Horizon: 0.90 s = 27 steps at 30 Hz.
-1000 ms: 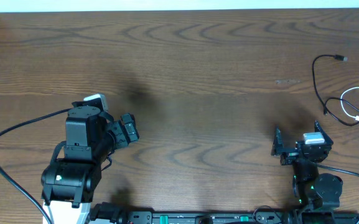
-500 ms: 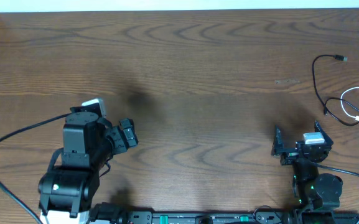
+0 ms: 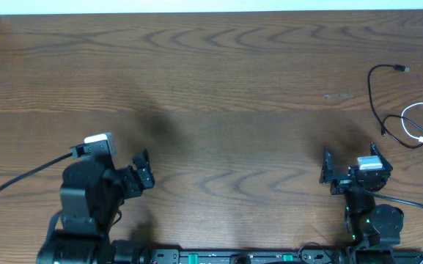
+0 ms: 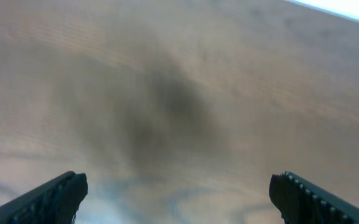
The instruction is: Untangle cables
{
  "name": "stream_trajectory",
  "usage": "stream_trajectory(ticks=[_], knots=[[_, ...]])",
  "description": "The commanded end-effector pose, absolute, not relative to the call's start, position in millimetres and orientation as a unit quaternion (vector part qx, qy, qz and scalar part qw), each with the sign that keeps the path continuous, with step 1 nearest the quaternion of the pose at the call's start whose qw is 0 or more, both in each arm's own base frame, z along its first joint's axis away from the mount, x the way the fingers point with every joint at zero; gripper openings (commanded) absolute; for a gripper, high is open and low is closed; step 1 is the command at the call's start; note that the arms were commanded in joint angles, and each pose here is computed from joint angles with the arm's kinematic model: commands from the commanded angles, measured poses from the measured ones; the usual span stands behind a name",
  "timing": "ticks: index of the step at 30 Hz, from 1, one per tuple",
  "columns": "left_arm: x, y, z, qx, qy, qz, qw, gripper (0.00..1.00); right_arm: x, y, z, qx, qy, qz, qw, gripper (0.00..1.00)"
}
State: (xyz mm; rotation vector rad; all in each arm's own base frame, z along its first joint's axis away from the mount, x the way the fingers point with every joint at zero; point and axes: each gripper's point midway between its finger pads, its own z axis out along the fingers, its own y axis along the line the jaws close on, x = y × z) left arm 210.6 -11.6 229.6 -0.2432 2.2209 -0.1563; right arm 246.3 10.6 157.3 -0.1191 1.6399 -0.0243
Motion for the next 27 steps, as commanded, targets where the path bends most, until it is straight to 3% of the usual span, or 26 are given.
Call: stream_trajectory(ticks=[1, 15, 27], knots=[[212, 0, 227, -0.067, 0.876, -0.023, 0.478, 0.98, 246, 13, 157, -0.061, 0.73, -0.01, 0.68, 0.99], [235, 6, 205, -0.053, 0.76, -0.014, 0.648, 0.98, 246, 13, 157, -0.061, 0.73, -0.01, 0.68, 0.99], [244, 9, 204, -0.043, 0.669, -0.004, 0.742, 0.98, 246, 13, 157, -0.061, 0.73, -0.01, 0.68, 0.99]])
